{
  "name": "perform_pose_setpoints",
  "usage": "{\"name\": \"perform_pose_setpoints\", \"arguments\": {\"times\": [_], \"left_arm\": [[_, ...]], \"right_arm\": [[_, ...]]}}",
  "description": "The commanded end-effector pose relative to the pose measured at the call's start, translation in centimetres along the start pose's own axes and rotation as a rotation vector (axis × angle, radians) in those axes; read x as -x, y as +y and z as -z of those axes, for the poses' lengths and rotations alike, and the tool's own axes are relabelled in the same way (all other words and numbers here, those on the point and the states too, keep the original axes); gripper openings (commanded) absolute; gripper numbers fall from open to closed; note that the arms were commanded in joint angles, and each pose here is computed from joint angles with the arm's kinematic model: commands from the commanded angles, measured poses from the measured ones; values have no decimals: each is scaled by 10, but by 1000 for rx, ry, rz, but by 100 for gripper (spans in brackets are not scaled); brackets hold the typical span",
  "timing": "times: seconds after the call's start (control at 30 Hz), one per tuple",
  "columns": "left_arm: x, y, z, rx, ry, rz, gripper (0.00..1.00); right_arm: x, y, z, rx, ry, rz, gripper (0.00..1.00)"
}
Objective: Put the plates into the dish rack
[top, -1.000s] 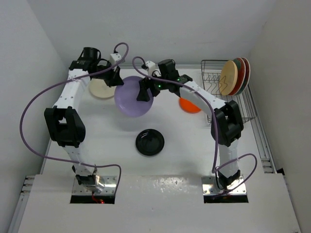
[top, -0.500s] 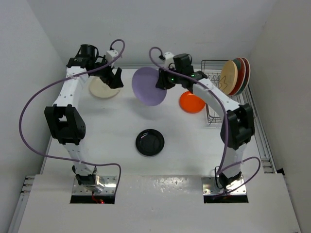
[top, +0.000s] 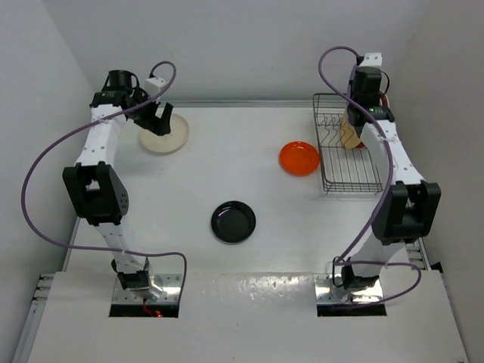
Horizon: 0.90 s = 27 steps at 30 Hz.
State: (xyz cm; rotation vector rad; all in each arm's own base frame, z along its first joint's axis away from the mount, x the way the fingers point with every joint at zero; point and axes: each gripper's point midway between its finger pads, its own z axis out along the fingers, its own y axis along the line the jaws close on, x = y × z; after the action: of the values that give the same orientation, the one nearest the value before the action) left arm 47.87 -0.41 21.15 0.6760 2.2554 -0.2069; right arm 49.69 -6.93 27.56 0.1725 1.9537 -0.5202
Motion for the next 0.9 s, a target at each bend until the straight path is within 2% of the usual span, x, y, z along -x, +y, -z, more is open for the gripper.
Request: {"name": "perform_pose_setpoints", "arguments": {"times": [0.0,0.27,0.4,0.6,0.67,0.7,0.77,0.87], "left_arm": [[5,-1,4,7,-19,4,99],[-2,7,6,24,-6,20,99],[-9,5,3,15,9,28,99],[-23,11,-11,15,39,47,100],[-31,19,-18,48,68,62,100],[-39,25,-24,61,85,84,100],[-40,37,-28,95,68,126,100],[-37,64,-32,163,-9,211,100]], "right_arm": [[5,-22,-23,-138,-53,22,0],[-33,-5,-64,-166,9,52,0],[-59,5,-70,-174,55,107,0],[-91,19,-73,-112,136,67,0],[-91,22,-72,-96,138,59,6],[-92,22,-72,-94,139,57,13],[-91,23,-69,-85,139,61,20],[-83,22,-66,-69,129,55,39]]}}
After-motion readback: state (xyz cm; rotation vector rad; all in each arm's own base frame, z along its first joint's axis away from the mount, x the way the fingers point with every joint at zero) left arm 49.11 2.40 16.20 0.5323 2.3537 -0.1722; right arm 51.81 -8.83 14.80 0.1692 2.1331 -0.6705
